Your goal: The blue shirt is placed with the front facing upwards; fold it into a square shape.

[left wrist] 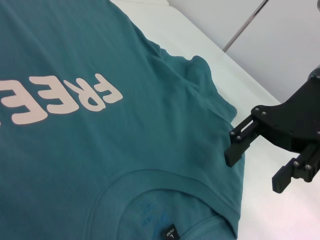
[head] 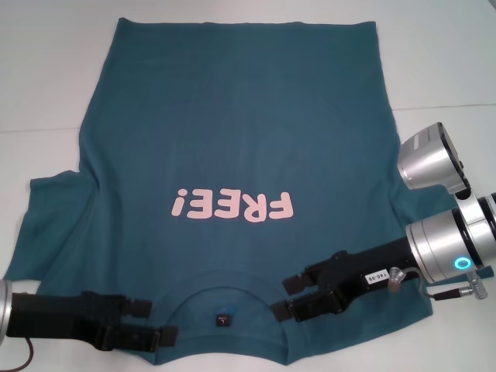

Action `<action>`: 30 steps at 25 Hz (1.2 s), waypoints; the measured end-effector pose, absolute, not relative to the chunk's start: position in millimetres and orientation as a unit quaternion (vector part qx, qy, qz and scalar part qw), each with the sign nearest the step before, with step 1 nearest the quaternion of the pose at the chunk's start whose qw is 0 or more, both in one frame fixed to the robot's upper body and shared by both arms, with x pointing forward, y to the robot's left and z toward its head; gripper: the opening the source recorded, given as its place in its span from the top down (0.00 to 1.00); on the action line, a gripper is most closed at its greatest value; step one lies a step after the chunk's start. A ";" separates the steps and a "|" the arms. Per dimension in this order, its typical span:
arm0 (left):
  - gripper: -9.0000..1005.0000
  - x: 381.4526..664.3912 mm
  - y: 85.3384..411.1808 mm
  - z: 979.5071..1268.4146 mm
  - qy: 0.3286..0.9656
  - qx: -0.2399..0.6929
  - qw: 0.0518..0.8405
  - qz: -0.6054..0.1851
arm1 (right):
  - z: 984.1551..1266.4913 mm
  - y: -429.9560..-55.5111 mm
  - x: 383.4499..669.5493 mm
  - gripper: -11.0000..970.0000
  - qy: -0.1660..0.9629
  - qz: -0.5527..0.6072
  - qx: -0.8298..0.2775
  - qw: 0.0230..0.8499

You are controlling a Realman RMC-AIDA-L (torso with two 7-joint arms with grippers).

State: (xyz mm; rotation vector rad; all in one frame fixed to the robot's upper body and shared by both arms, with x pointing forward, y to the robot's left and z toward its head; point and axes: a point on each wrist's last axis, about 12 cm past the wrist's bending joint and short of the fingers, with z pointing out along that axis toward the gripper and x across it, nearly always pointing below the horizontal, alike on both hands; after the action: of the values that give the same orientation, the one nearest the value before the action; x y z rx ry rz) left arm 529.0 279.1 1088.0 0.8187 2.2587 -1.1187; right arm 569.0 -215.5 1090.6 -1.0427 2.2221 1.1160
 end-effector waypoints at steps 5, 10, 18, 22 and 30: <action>0.07 528.9 278.6 1087.9 0.826 0.300 0.243 -0.410 | 1090.4 -215.6 568.9 0.29 0.804 0.404 -0.377 0.220; 0.07 528.9 278.3 1087.8 0.826 0.300 0.243 -0.410 | 1090.4 -216.0 568.9 0.29 0.804 0.404 -0.377 0.220; 0.08 531.7 283.2 1090.3 0.832 0.265 0.253 -0.416 | 1090.6 -216.5 569.2 0.29 0.805 0.405 -0.374 0.222; 0.08 541.1 298.2 1100.3 0.843 0.163 0.272 -0.434 | 1092.9 -218.3 571.1 0.29 0.813 0.412 -0.348 0.221; 0.08 558.1 347.6 1107.7 0.824 -0.120 0.307 -0.461 | 1110.6 -228.2 589.9 0.29 0.855 0.438 -0.197 0.194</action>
State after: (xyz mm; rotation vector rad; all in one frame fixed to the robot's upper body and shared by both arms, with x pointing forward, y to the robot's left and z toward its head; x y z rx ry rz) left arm 558.1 347.6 1107.7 -0.3166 2.1795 -1.2208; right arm 589.9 -228.2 1110.6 -0.5525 2.3974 1.2291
